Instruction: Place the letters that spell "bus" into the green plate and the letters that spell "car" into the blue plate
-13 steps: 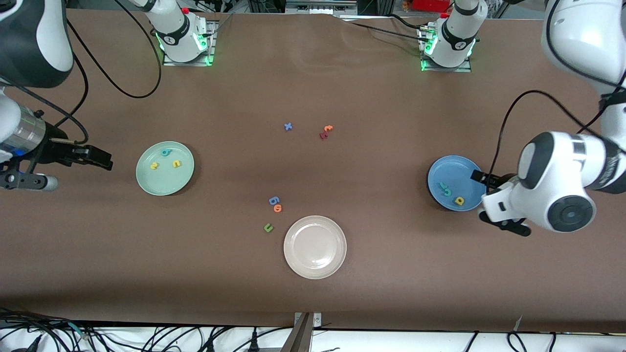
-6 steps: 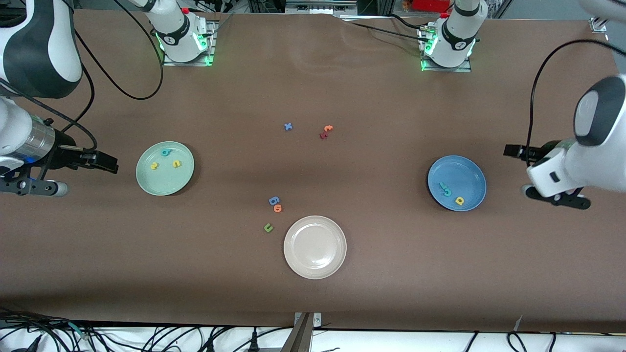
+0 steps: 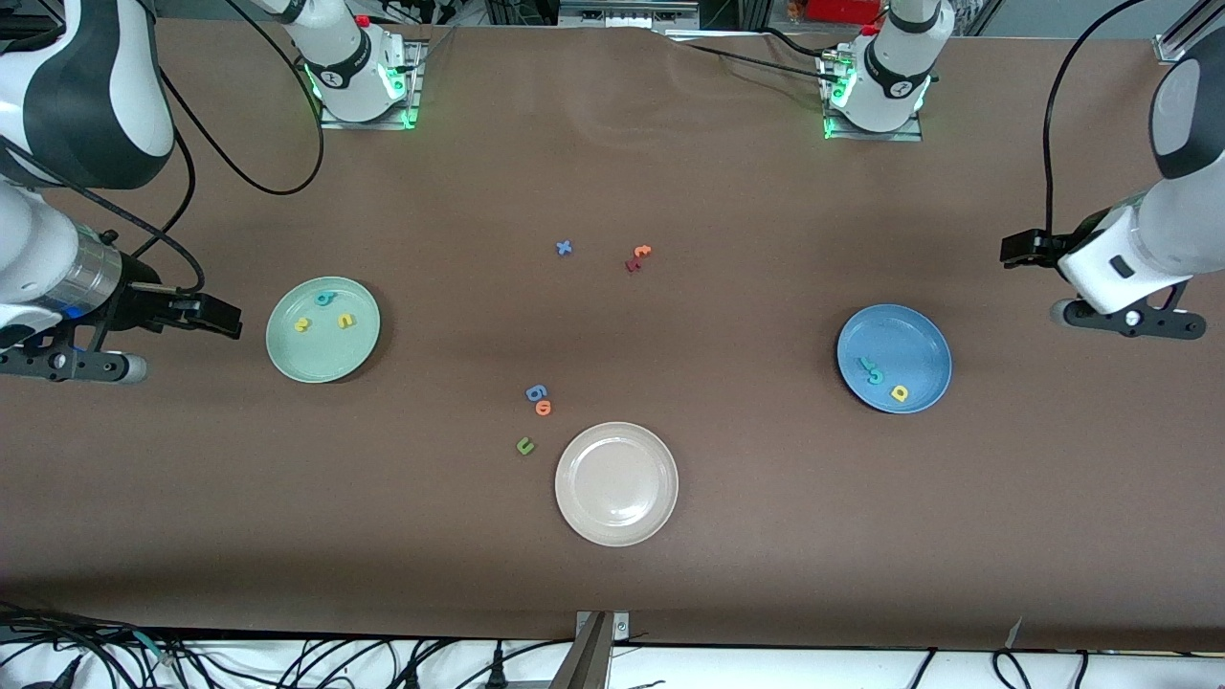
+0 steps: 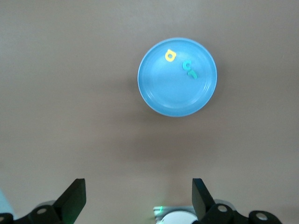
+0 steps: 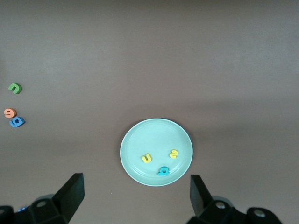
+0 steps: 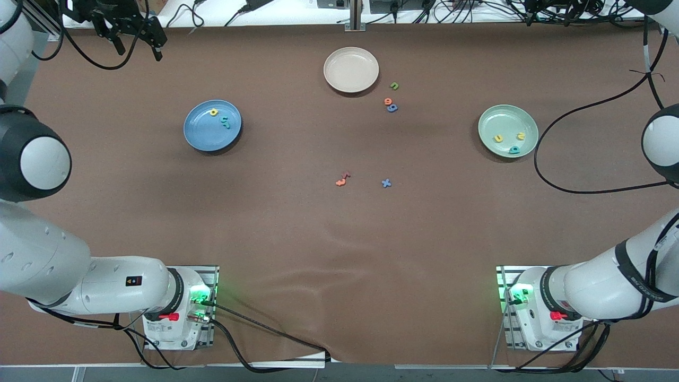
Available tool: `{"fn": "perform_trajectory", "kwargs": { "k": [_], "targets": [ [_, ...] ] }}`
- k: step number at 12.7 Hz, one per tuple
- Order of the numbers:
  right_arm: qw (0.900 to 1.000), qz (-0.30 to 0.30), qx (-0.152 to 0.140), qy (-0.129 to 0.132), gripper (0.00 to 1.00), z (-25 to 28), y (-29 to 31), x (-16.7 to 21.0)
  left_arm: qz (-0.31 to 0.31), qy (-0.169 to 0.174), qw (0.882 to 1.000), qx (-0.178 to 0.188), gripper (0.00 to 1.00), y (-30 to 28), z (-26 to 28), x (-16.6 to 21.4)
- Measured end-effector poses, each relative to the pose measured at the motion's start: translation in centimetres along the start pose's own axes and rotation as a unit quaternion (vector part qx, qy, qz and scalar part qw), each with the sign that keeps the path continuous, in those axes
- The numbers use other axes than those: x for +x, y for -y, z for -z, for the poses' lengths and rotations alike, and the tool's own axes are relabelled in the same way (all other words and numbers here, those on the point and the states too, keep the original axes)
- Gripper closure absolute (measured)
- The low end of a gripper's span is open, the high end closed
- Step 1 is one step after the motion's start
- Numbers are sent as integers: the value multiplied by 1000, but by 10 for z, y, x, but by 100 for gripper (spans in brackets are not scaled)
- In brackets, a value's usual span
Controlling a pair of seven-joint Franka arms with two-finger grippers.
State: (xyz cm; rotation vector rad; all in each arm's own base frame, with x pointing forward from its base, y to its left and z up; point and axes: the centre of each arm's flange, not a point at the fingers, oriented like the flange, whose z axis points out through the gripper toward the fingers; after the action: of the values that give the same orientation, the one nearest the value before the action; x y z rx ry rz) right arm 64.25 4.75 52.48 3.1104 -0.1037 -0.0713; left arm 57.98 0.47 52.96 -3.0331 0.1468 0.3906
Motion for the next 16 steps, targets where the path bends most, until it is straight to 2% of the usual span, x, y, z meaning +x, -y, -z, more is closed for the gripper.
{"fn": "perform_trajectory", "kwargs": {
  "k": [3,6,10,16],
  "targets": [
    [1000,0,0,0,0,0,0,0,13,-45,999,-5,0,9,29,-30],
    [1000,0,0,0,0,0,0,0,5,-72,997,0,0,-3,53,-46],
    [1000,0,0,0,0,0,0,0,7,-82,997,0,0,-2,55,-45],
    [1000,0,0,0,0,0,0,0,13,-84,996,-20,0,4,54,-42]
  ]
}}
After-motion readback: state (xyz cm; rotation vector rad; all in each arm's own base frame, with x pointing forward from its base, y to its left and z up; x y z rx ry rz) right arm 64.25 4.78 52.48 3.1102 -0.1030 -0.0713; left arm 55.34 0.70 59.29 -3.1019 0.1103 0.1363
